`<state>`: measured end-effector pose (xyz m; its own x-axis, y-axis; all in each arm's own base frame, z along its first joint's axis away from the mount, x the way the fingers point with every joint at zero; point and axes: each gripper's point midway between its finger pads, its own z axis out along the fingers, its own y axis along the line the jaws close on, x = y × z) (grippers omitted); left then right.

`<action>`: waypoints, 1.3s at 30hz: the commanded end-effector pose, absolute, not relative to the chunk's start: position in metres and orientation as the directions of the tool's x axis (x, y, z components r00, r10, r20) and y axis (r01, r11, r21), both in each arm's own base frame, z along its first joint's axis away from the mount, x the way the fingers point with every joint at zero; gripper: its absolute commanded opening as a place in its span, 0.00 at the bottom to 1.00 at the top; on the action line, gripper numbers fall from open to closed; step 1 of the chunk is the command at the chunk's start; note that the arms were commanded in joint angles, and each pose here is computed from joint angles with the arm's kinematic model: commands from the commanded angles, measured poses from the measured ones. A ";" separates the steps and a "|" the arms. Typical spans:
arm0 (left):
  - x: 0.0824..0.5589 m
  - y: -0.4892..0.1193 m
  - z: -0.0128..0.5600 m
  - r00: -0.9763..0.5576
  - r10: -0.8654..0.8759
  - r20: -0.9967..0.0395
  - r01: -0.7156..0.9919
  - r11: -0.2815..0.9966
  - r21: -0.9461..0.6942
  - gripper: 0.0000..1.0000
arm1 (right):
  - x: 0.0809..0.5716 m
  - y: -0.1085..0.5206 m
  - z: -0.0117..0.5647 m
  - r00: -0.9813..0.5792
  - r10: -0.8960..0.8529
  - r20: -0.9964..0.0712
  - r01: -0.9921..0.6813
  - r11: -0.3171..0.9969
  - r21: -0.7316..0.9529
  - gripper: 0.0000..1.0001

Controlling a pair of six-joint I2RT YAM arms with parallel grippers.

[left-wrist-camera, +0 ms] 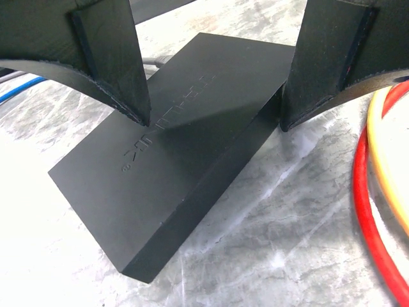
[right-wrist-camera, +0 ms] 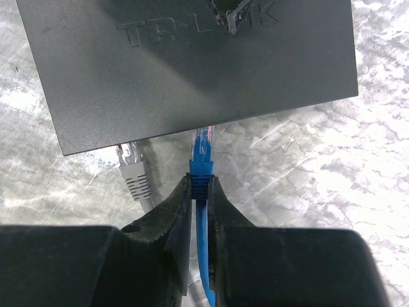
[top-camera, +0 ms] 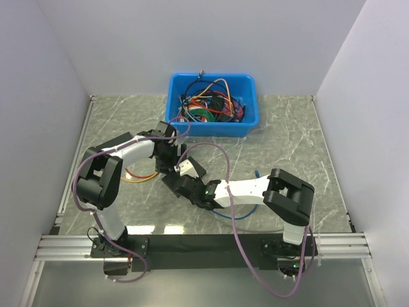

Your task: Insert the plug into the switch port

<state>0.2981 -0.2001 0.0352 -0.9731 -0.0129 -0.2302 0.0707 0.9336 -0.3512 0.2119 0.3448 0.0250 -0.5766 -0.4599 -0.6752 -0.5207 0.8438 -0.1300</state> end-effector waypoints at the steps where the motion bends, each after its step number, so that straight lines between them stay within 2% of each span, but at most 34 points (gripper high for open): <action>1: 0.291 -0.223 0.044 -0.974 0.047 -0.220 0.135 0.904 -0.406 0.87 | 0.228 0.372 0.049 -0.520 -0.381 -0.764 -0.506 0.859 -0.085 0.00; 10: 0.277 -0.235 0.035 -0.972 0.125 -0.200 0.195 0.903 -0.384 0.86 | 0.230 0.378 0.054 -0.493 -0.366 -0.789 -0.522 0.850 -0.069 0.00; 22: 0.273 -0.239 0.035 -0.965 0.159 -0.207 0.228 0.901 -0.369 0.79 | 0.232 0.380 0.052 -0.477 -0.363 -0.800 -0.537 0.841 -0.061 0.00; 32: 0.282 -0.242 0.041 -0.948 0.190 -0.256 0.275 0.893 -0.355 0.87 | 0.237 0.378 0.050 -0.464 -0.366 -0.807 -0.523 0.848 -0.083 0.00; 39: 0.280 -0.243 0.032 -0.939 0.233 -0.251 0.305 0.903 -0.303 0.83 | 0.245 0.371 0.054 -0.451 -0.359 -0.817 -0.508 0.856 -0.095 0.00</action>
